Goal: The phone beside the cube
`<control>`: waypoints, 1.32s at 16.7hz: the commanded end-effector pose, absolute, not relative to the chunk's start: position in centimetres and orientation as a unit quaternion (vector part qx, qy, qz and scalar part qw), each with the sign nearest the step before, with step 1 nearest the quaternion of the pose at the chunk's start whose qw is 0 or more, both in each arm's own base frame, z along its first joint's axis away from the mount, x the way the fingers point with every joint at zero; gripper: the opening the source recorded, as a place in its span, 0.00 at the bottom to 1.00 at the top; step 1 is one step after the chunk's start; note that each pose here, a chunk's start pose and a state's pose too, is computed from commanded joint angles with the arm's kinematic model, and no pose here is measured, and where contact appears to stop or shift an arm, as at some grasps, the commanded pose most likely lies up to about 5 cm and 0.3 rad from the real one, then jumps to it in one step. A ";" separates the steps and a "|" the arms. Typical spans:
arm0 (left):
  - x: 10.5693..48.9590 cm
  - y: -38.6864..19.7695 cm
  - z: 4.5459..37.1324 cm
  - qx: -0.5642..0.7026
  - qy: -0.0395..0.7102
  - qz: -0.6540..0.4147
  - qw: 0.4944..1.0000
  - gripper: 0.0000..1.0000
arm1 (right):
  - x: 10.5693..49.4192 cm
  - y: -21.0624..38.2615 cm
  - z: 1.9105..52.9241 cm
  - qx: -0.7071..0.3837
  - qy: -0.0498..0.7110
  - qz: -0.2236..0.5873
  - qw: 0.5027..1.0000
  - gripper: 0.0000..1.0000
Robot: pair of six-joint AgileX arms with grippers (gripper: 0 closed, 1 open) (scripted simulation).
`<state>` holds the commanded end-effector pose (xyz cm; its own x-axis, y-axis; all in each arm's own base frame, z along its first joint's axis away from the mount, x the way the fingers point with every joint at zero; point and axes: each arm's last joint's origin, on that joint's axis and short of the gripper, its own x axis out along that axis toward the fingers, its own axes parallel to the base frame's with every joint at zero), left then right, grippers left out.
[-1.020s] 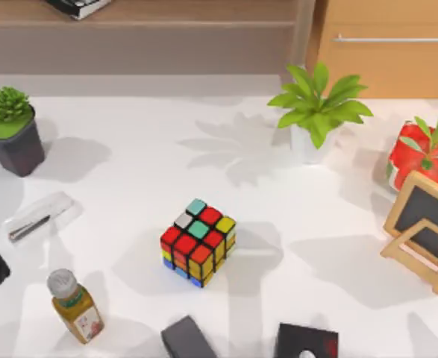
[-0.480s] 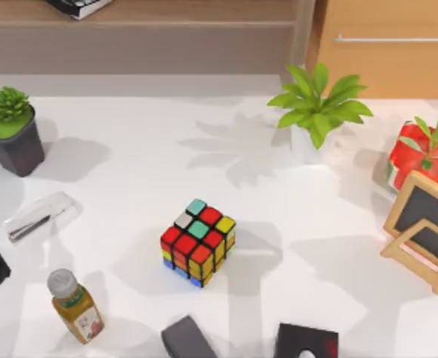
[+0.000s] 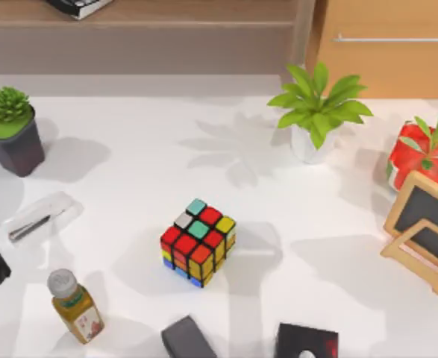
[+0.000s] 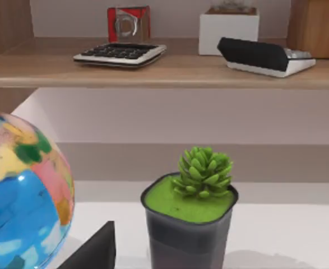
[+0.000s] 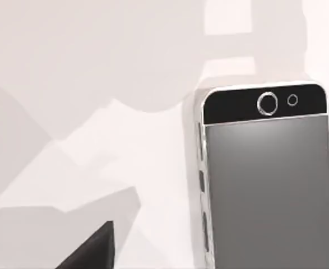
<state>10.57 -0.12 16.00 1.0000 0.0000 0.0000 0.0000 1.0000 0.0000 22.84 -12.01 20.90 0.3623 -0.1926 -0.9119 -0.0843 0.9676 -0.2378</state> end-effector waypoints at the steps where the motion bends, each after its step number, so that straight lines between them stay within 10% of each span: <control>1: 10.6 -0.1 16.0 0.000 0.000 0.000 1.000 1.00 | 23.7 -13.4 20.1 -0.115 0.594 -0.019 0.796 1.00; 8: 10.6 -0.1 16.0 0.000 0.000 0.000 1.000 1.00 | 26.4 -19.8 15.2 -0.065 0.701 0.058 0.708 1.00; 22: 10.6 -0.1 16.0 0.000 0.000 0.000 1.000 1.00 | 26.4 -20.1 10.9 -0.062 0.704 0.062 0.704 1.00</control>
